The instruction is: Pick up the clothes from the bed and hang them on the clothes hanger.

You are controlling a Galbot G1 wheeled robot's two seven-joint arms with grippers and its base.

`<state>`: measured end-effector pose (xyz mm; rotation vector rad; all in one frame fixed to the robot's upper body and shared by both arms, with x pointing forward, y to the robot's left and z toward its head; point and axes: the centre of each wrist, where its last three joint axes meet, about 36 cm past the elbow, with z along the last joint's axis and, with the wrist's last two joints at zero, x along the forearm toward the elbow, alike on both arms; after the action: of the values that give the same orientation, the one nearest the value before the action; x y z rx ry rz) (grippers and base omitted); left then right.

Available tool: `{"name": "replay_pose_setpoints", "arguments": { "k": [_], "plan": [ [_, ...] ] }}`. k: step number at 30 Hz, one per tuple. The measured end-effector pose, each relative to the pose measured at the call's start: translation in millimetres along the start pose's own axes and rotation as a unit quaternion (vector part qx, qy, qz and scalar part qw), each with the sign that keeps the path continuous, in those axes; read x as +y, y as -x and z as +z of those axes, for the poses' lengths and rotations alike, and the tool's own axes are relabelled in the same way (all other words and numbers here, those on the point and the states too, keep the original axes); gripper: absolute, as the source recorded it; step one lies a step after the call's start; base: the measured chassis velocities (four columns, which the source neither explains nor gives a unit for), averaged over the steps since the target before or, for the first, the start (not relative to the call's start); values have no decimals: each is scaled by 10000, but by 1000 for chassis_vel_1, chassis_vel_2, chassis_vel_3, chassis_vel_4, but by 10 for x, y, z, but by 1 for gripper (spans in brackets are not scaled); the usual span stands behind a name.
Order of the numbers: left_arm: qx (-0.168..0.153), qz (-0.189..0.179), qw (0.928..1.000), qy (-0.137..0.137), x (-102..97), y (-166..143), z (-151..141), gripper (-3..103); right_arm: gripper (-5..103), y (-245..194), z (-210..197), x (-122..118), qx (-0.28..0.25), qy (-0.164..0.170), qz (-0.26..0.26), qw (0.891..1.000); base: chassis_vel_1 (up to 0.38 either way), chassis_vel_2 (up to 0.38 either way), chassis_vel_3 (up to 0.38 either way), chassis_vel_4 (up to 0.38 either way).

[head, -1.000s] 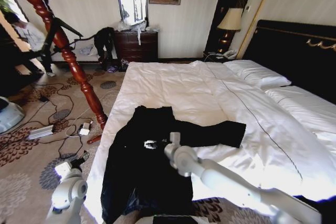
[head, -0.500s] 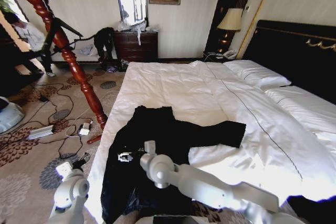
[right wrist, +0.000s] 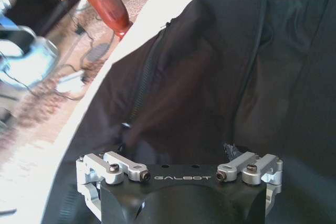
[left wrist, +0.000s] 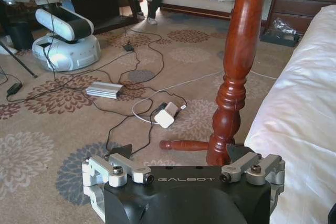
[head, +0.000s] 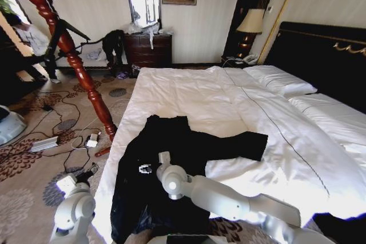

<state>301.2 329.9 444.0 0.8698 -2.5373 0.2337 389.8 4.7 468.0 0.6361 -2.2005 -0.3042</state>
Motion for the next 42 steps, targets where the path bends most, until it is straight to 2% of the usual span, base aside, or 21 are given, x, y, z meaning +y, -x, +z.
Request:
{"name": "replay_pose_setpoints", "arguments": {
  "k": [2, 7, 9, 12, 14, 17, 18, 19, 20, 23, 24, 26, 27, 29, 30, 31, 33, 35, 37, 38, 42],
  "plan": [
    [14, -14, 10000, 28, 0, -6, 21, 100, 100, -59, -86, -24, 76, 405, -135, 9991, 0, 0, 0, 0],
    [1, -27, 10000, 83, 6, -20, 27, 100, 100, -68, -106, -64, 201, 746, -246, 9967, 0, 0, 0, 0],
    [-7, -27, 10000, 92, 8, -23, 23, 100, 101, -65, -90, -60, 241, 784, -272, 9963, 0, 0, 0, 0],
    [-33, -23, 10000, 85, 9, -25, 17, 100, 88, -53, -43, -41, 298, 833, -326, 9955, 0, 0, 0, 0],
    [-48, -4, 10000, 58, 6, -23, 16, 100, 88, -47, -31, -39, 307, 840, -334, 9954, 0, 0, 0, 0],
    [77, 196, 9995, -235, -8, 45, 39, 100, 71, -38, 5, -54, 263, 803, -320, 9959, 0, 0, 0, 0],
    [77, 196, 9995, -235, -8, 45, 39, 100, 71, -38, 5, -54, 263, 803, -320, 9959, 0, 0, 0, 0],
    [199, 304, 9985, -417, -17, 71, 43, 100, 66, -36, 23, -68, 227, 780, -310, 9962, 0, 0, 0, 0],
    [318, 395, 9971, -571, -25, 91, 45, 100, 66, -36, 40, -87, 177, 763, -306, 9965, 0, 0, 0, 0],
    [658, 612, 9917, -915, -51, 153, 59, 100, 49, -50, 82, -177, 119, 701, -282, 9971, 0, 0, 0, 0],
    [658, 612, 9917, -915, -51, 153, 59, 100, 49, -50, 82, -177, 119, 701, -282, 9971, 0, 0, 0, 0],
    [771, 684, 9894, -1027, -56, 171, 71, 100, 38, -67, 86, -217, 141, 721, -283, 9969, 0, 0, 0, 0],
    [823, 723, 9881, -1076, -58, 172, 73, 100, 38, -75, 87, -231, 136, 723, -282, 9969, 0, 0, 0, 0],
    [937, 809, 9856, -1151, -56, 172, 76, 100, 27, -104, 80, -262, 98, 730, -277, 9969, 0, 0, 0, 0],
    [937, 809, 9856, -1151, -56, 172, 76, 100, 27, -104, 80, -262, 98, 730, -277, 9969, 0, 0, 0, 0],
    [1026, 869, 9839, -1178, -54, 172, 79, 100, 22, -130, 69, -282, 67, 731, -270, 9969, 0, 0, 0, 0],
    [1333, 1105, 9767, -1270, -55, 168, 77, 100, 11, -224, 39, -366, -11, 721, -221, 9972, 0, 0, 0, 0],
    [1413, 1175, 9744, -1295, -59, 166, 76, 100, 11, -261, 28, -397, -36, 717, -204, 9972, 0, 0, 0, 0],
    [1571, 1408, 9678, -1374, -91, 162, 78, 100, 2, -361, 21, -504, -86, 703, -109, 9974, 0, 0, 0, 0],
    [1571, 1408, 9678, -1374, -91, 162, 78, 100, 2, -361, 21, -504, -86, 703, -109, 9974, 0, 0, 0, 0],
    [1703, 1882, 9516, -1734, -164, 147, 54, 100, 0, -491, 15, -628, -182, 704, 12, 9974, 0, 0, 0, 0]
  ]
}}
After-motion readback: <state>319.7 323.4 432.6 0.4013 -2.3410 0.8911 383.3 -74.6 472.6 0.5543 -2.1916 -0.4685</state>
